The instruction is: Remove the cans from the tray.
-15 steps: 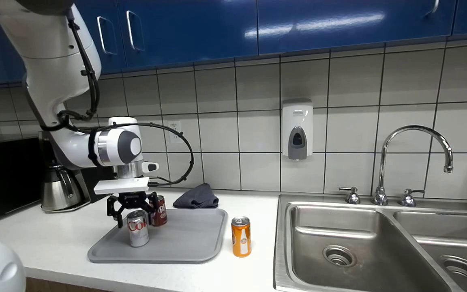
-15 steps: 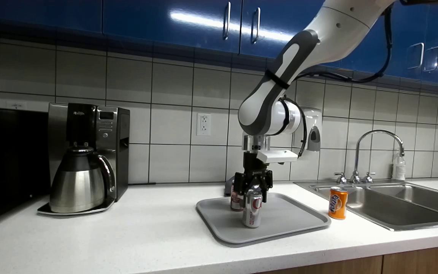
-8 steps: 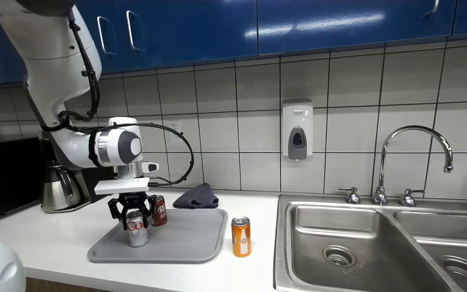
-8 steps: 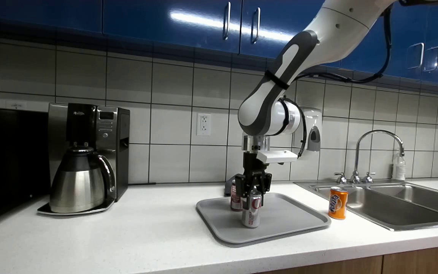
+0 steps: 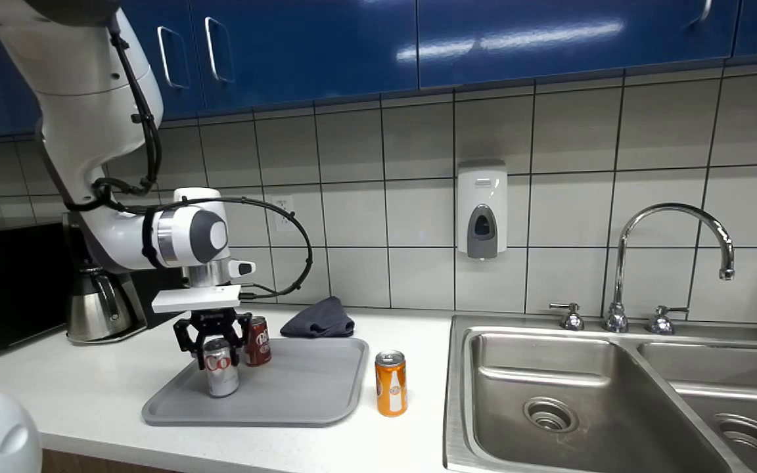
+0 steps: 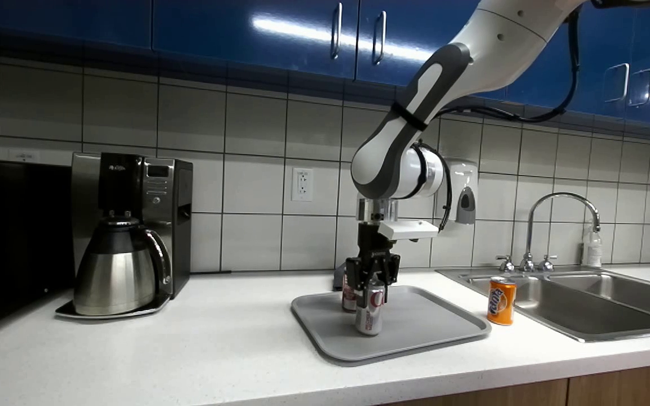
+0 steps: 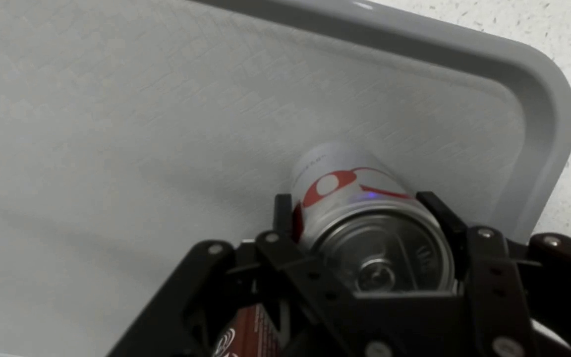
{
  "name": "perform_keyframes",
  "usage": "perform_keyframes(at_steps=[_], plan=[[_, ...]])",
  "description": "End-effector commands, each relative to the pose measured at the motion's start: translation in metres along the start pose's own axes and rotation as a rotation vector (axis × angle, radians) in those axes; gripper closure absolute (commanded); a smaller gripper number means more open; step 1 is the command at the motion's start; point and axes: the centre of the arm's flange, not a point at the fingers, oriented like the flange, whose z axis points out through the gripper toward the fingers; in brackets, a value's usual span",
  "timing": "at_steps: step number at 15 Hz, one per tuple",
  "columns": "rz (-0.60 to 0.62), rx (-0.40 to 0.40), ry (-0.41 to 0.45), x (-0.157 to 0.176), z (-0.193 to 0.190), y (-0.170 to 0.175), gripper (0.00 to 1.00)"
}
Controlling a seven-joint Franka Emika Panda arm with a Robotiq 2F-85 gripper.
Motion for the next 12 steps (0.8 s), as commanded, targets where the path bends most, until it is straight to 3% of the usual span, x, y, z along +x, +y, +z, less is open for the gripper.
perform_keyframes(at_steps=[1,12], plan=[[-0.06,-0.01,0.032,0.015,-0.024,-0.015,0.62],[-0.335,0.024,0.108,0.061,-0.063,-0.101,0.62]])
